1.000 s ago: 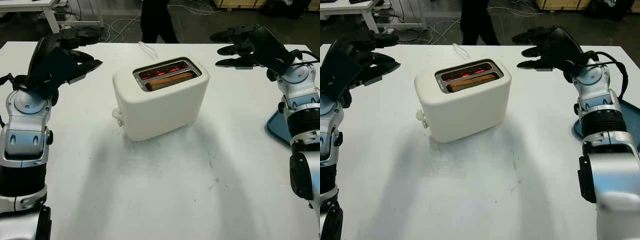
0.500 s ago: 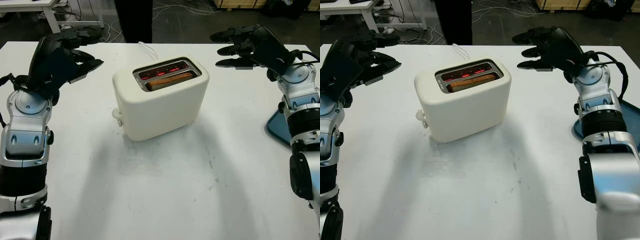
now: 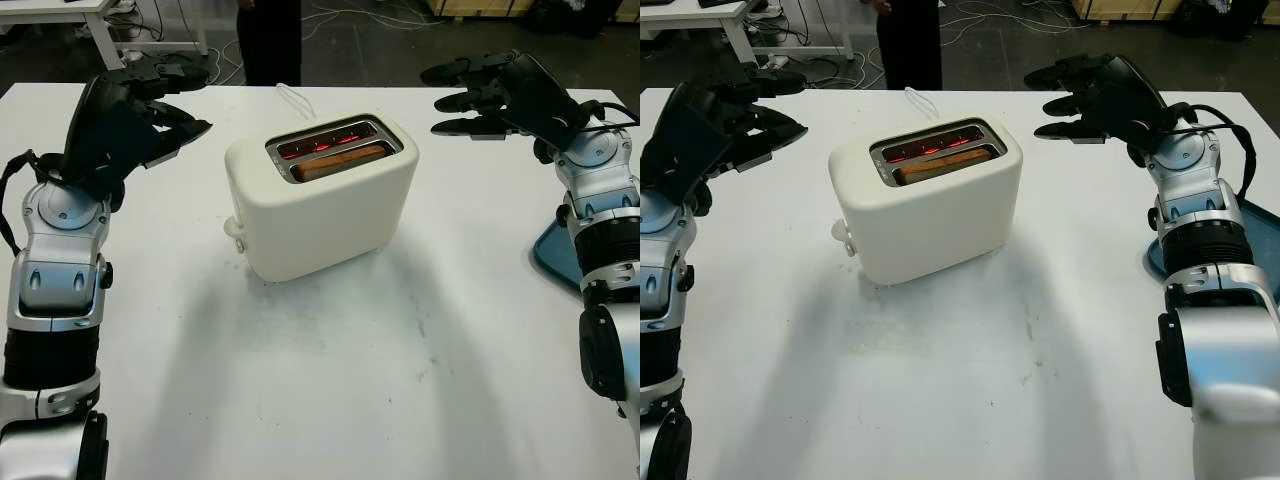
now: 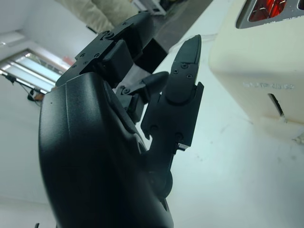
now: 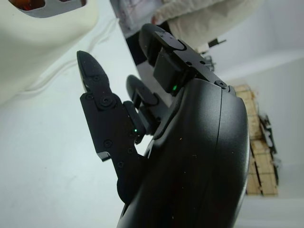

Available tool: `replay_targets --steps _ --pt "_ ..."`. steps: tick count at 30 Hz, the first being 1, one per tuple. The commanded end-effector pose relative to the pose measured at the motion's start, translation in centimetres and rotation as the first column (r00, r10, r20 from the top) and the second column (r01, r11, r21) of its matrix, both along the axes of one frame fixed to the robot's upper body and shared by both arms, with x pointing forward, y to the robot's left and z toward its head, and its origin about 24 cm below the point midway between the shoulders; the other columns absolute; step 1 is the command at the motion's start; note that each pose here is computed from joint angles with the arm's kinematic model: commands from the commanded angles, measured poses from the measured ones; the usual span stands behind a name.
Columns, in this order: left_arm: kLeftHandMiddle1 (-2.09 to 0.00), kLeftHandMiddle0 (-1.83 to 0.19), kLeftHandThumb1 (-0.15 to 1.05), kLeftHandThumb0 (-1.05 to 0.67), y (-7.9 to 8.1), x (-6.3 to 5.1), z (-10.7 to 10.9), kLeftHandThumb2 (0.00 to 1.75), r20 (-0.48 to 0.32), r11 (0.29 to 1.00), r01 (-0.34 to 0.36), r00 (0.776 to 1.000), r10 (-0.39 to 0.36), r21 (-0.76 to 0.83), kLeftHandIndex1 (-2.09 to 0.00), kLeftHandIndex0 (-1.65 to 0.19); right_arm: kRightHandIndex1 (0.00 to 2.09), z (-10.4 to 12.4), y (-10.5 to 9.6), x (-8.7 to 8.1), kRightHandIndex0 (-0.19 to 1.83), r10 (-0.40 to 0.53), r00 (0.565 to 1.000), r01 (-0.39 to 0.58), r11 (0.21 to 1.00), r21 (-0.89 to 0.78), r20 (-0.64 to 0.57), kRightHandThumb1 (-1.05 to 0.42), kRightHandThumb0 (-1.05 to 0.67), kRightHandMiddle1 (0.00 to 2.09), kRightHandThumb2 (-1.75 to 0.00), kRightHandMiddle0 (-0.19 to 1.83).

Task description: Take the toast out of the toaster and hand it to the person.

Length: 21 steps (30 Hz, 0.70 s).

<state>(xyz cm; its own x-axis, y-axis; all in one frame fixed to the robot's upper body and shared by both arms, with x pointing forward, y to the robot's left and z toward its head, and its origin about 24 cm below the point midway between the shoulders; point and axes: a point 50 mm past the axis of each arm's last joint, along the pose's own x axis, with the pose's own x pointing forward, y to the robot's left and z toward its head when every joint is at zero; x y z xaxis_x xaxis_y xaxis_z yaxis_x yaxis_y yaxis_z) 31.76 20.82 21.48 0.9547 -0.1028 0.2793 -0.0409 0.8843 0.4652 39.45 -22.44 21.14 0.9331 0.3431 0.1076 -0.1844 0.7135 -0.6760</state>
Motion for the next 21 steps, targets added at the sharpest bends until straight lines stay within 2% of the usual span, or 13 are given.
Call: replay_targets --steps 1,6,10,21 --pt "-1.07 -0.46 0.87 -0.40 -0.30 0.07 0.62 0.00 0.036 1.000 0.010 0.999 -0.010 0.012 -0.37 -0.70 0.01 -0.02 0.08 -0.14 0.82 0.009 1.000 -0.009 1.000 0.021 0.013 -0.75 -0.20 0.01 0.00 0.74" --pt "-1.08 -0.45 0.87 -0.39 -0.30 -0.08 0.52 0.00 0.028 1.000 0.003 1.000 -0.003 0.004 -0.39 -0.67 0.01 -0.10 0.08 -0.14 0.82 0.006 1.000 -0.006 1.000 0.025 0.003 -0.74 -0.24 0.01 0.00 0.74" --pt "-1.07 -0.43 0.87 -0.36 -0.31 -0.28 0.57 0.00 0.025 1.000 -0.006 1.000 0.005 0.009 -0.39 -0.64 0.00 -0.09 0.18 -0.16 0.80 0.009 1.000 -0.009 1.000 0.026 -0.004 -0.75 -0.22 0.00 0.00 0.72" --pt "-1.07 -0.45 0.87 -0.37 -0.36 -0.15 0.81 0.00 0.042 1.000 0.008 0.999 -0.009 0.006 -0.43 -0.65 0.01 0.23 0.35 -0.36 0.81 0.030 0.999 -0.031 0.999 0.028 0.019 -0.76 -0.25 0.01 0.00 0.73"
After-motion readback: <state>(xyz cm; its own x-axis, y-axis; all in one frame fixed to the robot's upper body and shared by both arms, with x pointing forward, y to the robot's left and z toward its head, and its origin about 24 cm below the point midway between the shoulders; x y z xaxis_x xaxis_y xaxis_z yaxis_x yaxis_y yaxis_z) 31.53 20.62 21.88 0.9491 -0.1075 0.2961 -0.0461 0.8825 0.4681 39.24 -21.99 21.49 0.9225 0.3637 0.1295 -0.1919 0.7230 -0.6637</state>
